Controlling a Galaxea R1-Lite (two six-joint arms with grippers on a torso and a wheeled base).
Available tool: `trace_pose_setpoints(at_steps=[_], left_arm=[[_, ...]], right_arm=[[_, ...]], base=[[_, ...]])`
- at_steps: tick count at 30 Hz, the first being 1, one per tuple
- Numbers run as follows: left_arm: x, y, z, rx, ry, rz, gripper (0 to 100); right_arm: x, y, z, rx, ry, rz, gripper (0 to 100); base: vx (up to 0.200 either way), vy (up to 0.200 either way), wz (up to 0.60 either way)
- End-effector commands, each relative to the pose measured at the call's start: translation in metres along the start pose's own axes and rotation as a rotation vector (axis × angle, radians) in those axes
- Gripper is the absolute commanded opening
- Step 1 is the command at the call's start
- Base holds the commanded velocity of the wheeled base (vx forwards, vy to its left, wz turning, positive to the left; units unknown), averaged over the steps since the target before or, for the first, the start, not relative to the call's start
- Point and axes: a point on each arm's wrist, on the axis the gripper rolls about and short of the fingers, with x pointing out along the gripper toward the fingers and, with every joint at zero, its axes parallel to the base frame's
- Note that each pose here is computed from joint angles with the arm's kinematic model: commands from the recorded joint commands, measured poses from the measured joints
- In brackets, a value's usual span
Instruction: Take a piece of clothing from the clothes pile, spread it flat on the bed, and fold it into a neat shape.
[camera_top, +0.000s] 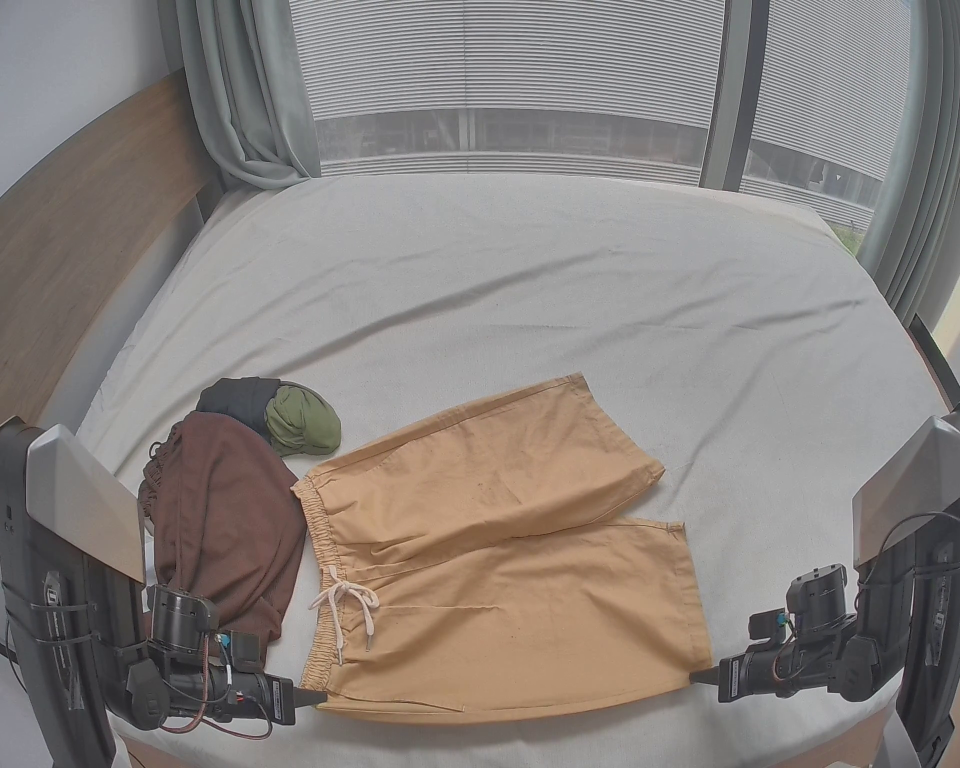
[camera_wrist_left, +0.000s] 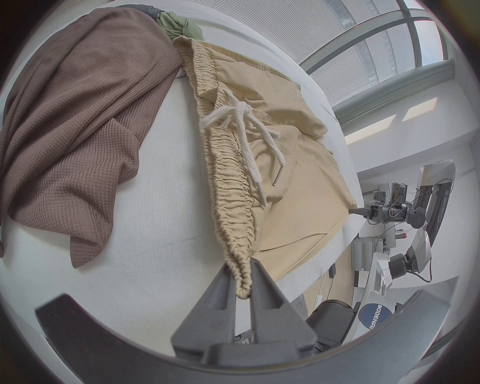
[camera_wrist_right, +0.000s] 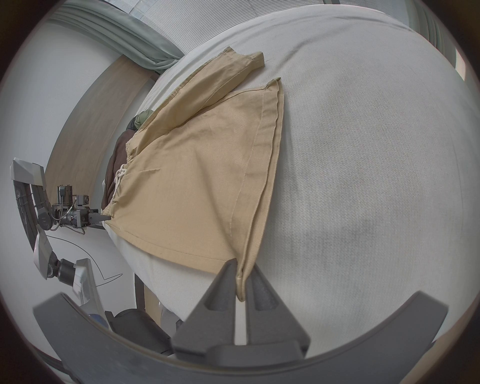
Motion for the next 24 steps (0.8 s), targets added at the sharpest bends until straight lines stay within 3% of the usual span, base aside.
trace_pose_setpoints(at_steps=[1,8,15,24], left_arm=[[-0.003,-0.001,-0.003,-0.005,0.009,0.002,0],[-0.003,-0.002,0.002,0.015,-0.036,-0.012,0],[-0.003,-0.009,0.022,-0.008,-0.192,-0.081,0],[0.0,-0.013,0.037,-0.019,-0.25,-0.107,0]], right_arm=[[-0.009,0.003,0.0,-0.004,-0.006,-0.001,0],[-0.011,0.003,0.005,-0.005,-0.04,0.022,0],[-0.011,0.008,0.019,-0.034,-0.165,0.087,0],[-0.01,0.008,0.024,-0.031,-0.185,0.12,0]], base=[[0.0,0.0,0.0],[0.0,0.0,0.0],[0.0,0.0,0.0],[0.0,0.0,0.0]])
